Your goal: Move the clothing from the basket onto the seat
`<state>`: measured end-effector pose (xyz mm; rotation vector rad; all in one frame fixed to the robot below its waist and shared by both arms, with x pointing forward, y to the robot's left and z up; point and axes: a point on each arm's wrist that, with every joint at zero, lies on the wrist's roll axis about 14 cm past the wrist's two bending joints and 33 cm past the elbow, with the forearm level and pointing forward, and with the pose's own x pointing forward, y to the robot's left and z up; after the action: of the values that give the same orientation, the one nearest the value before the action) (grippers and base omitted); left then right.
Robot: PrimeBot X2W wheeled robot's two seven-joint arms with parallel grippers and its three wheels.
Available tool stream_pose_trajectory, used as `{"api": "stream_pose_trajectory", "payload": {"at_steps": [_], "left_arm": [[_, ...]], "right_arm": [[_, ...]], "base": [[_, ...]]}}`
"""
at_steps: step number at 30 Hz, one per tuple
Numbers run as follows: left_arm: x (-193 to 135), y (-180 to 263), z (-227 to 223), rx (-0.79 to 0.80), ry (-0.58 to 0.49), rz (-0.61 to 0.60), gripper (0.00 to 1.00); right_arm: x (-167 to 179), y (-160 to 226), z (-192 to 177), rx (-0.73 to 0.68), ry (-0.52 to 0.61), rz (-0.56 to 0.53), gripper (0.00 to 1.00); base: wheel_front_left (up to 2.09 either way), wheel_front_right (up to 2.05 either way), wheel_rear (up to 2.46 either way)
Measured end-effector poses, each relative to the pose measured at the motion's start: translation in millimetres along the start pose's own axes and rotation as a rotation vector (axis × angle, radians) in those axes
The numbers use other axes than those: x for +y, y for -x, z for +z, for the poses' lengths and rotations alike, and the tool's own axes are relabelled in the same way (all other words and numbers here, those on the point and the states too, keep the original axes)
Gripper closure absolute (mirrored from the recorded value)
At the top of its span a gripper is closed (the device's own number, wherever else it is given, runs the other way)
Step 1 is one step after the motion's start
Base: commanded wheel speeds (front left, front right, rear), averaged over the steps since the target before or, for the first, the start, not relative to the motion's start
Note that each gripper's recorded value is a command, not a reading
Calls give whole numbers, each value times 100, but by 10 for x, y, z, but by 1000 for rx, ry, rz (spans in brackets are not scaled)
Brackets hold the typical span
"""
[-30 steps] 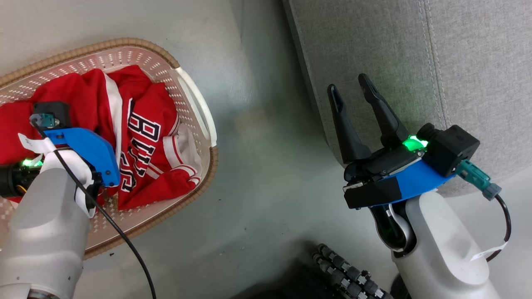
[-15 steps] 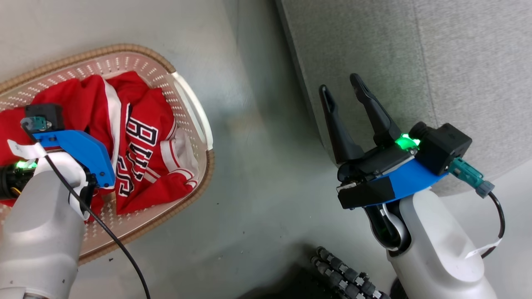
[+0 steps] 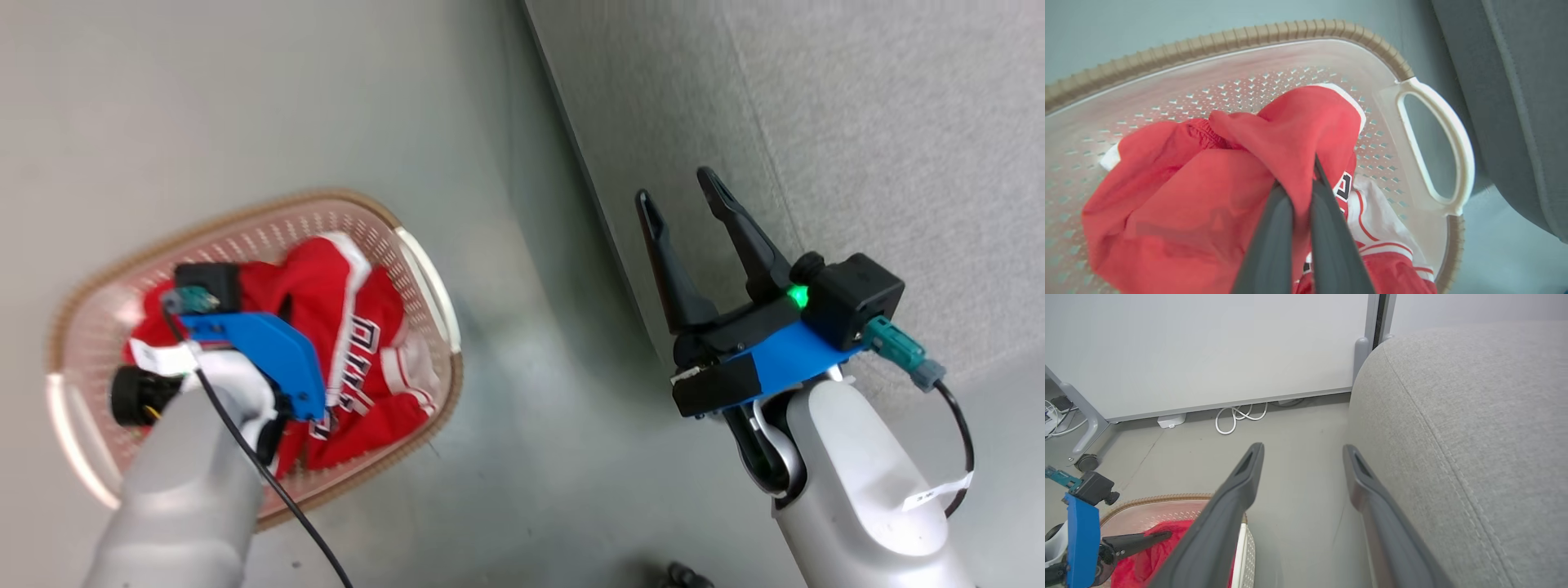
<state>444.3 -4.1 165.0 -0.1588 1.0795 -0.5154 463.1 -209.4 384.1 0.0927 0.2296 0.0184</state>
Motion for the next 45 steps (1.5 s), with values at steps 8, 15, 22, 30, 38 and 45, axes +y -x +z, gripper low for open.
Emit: {"api": "stream_pose_trajectory", "payload": {"at_steps": [8,15,22,30,38,45], "left_arm": [[-502,597,385,-162,3,-64,100],[-1116,1244,848,-358,-72,-185,100],[-1443,1900,1228,-553,-169,-233,100],[-1797,2599,1701,-778,-339,-265,100],[-1951,3025,1951,-920,-410,-263,100],[-1965,3000,1926,-914,-408,-267,100]], "right_arm": [[92,305,249,-49,14,5,0],[266,582,402,-88,21,39,0],[516,757,604,-150,25,103,0],[713,895,726,-184,31,153,0],[840,994,814,-207,50,187,0],[883,1012,833,-210,52,200,0]], "base": [[0,0,0],[0,0,0],[0,0,0],[0,0,0],[0,0,0],[0,0,0]]}}
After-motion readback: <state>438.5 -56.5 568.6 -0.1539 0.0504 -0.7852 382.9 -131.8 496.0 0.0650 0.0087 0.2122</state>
